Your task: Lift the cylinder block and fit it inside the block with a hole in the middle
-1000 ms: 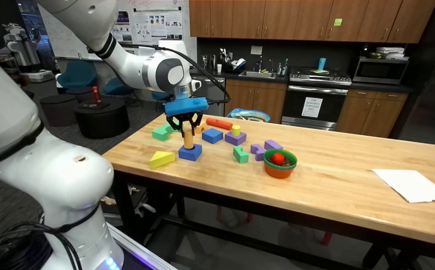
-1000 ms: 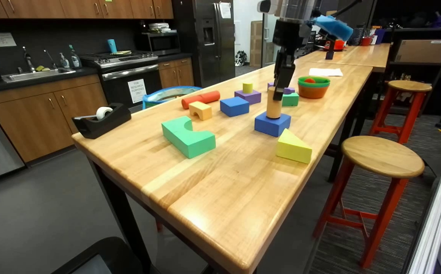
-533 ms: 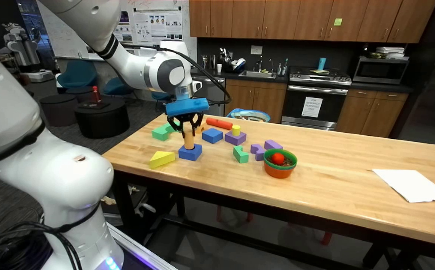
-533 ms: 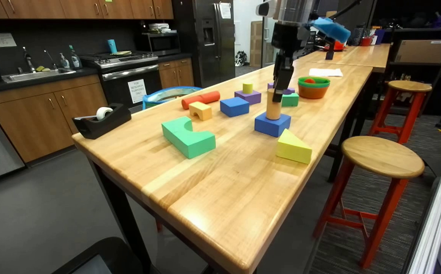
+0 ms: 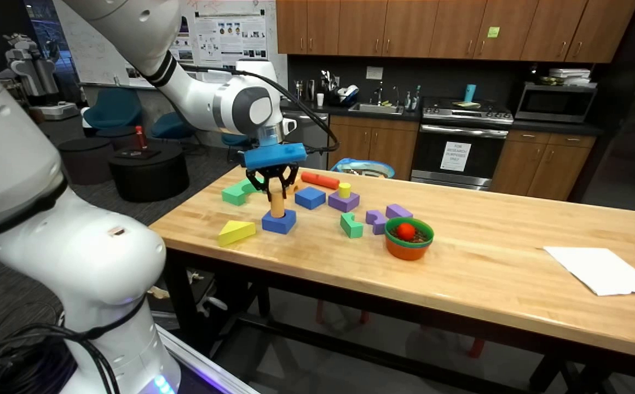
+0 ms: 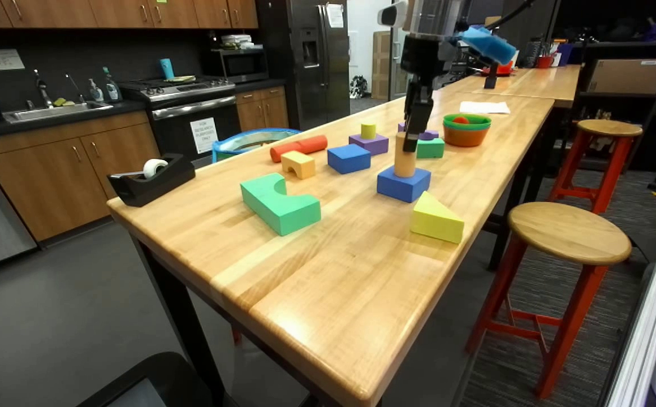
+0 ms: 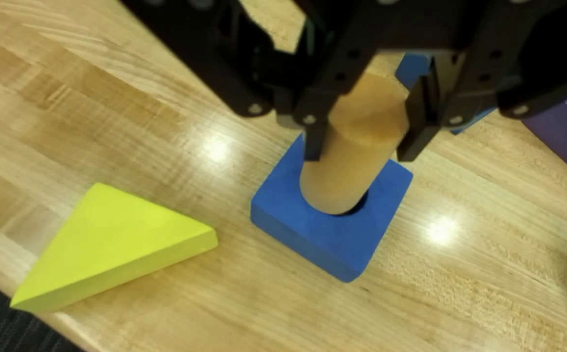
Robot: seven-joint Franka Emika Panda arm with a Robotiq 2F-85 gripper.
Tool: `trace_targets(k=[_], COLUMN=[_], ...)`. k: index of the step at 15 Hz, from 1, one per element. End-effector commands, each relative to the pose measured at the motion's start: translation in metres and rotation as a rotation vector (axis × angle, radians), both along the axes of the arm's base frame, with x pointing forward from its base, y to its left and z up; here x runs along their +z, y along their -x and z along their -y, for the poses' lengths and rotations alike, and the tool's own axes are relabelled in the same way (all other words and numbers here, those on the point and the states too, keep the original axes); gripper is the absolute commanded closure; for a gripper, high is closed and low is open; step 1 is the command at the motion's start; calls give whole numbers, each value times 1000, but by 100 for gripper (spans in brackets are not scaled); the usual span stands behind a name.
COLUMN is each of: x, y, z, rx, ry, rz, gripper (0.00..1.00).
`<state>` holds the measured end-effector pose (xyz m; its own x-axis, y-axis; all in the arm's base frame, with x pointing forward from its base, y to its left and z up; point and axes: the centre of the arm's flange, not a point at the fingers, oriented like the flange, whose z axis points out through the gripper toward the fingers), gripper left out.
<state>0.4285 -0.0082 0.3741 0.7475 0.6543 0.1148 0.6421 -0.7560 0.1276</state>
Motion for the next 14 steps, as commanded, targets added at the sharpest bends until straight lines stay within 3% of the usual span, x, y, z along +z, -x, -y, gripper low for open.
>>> trace_targets(k=[1, 14], x=[1, -2], y=[-6, -6], z=[4, 8], rx=[5, 1], ry=[-14, -18], rz=[6, -1], gripper=[84, 84])
